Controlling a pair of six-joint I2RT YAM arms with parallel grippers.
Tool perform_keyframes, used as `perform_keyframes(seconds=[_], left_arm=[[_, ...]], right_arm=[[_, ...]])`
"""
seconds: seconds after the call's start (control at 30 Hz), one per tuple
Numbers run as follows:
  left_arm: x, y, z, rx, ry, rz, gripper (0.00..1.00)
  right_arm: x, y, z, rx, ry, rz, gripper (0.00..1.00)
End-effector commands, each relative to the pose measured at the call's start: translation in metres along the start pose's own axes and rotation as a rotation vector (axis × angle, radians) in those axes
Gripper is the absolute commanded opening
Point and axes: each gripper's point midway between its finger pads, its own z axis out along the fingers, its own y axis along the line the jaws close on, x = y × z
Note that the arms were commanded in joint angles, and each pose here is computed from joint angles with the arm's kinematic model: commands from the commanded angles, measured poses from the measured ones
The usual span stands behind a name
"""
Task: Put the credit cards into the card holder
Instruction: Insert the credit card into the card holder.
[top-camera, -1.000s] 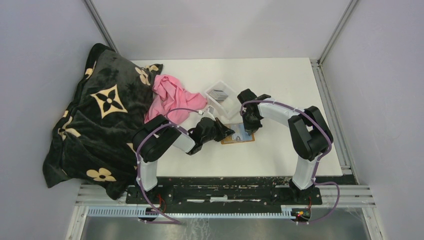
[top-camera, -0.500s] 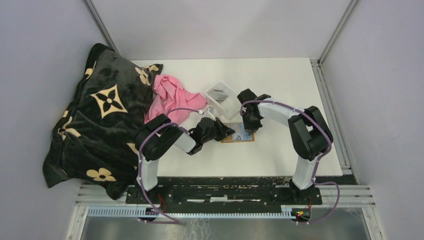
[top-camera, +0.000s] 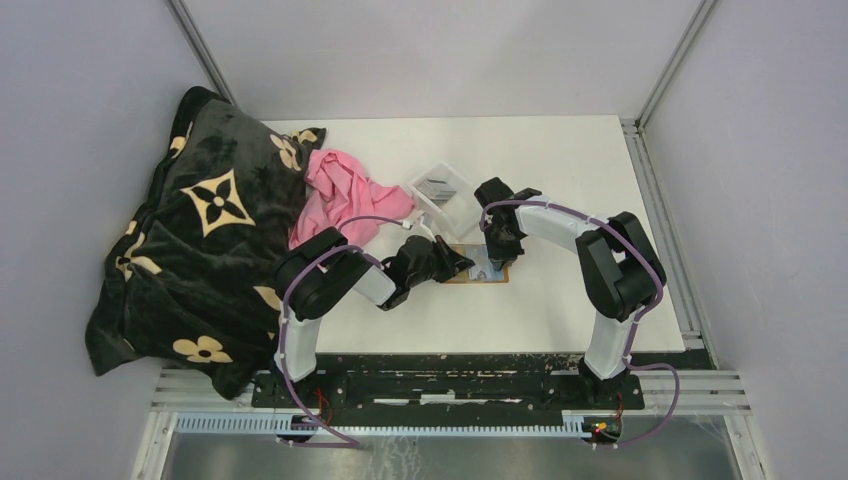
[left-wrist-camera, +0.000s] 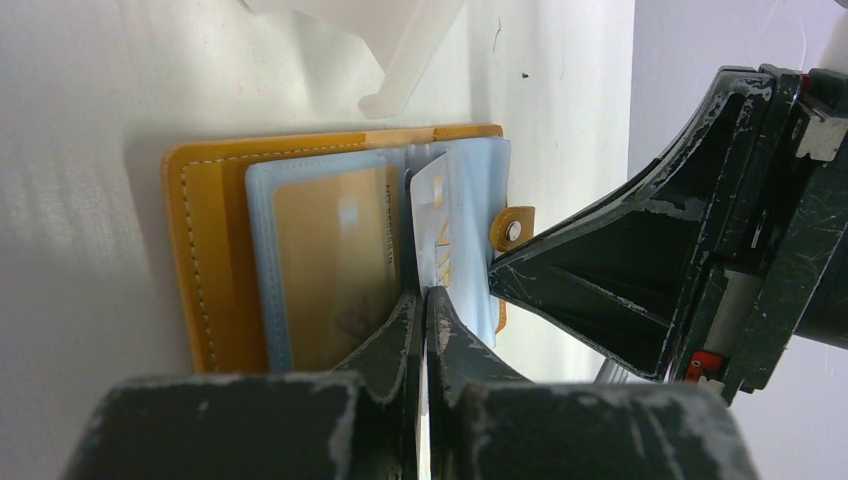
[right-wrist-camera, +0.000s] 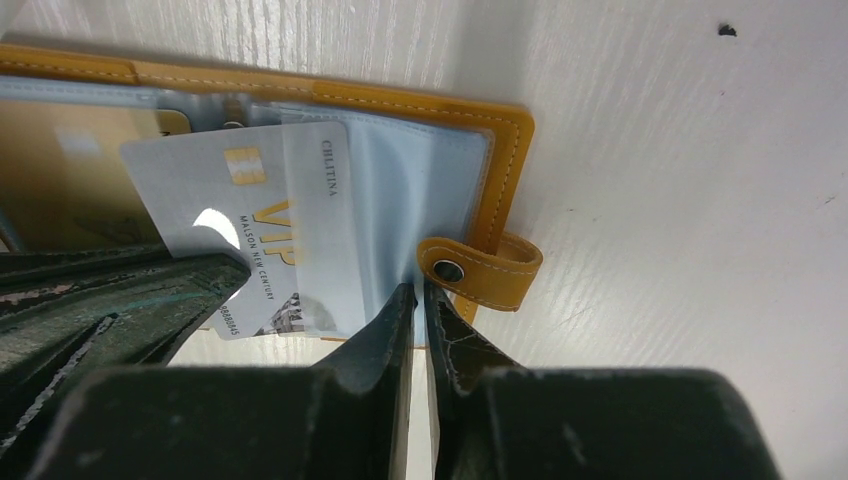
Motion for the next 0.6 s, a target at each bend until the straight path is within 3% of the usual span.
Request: perform_keyframes(seconds=[0.0, 0.4, 0.57], left_arm=[[0.0273, 0.0345, 0.0006, -0.121, 0.076, 0.021, 0.03], [0.0373, 0.0365, -0.0015, -0.11, 0.124, 0.04, 0.03], [0.0367, 0.0332, 0.003, -0.1, 0.128, 0.048, 0.03]], right_arm=[[-0.0052, -0.0001, 0.0075, 0.017, -0.009, 0.018, 0.14], [-0.0098, -0.0019, 0.0061, 0.024, -0.021, 0.028, 0.17], [-0.0122, -0.0052, 0.0023, 0.038, -0.037, 0.032, 0.24]])
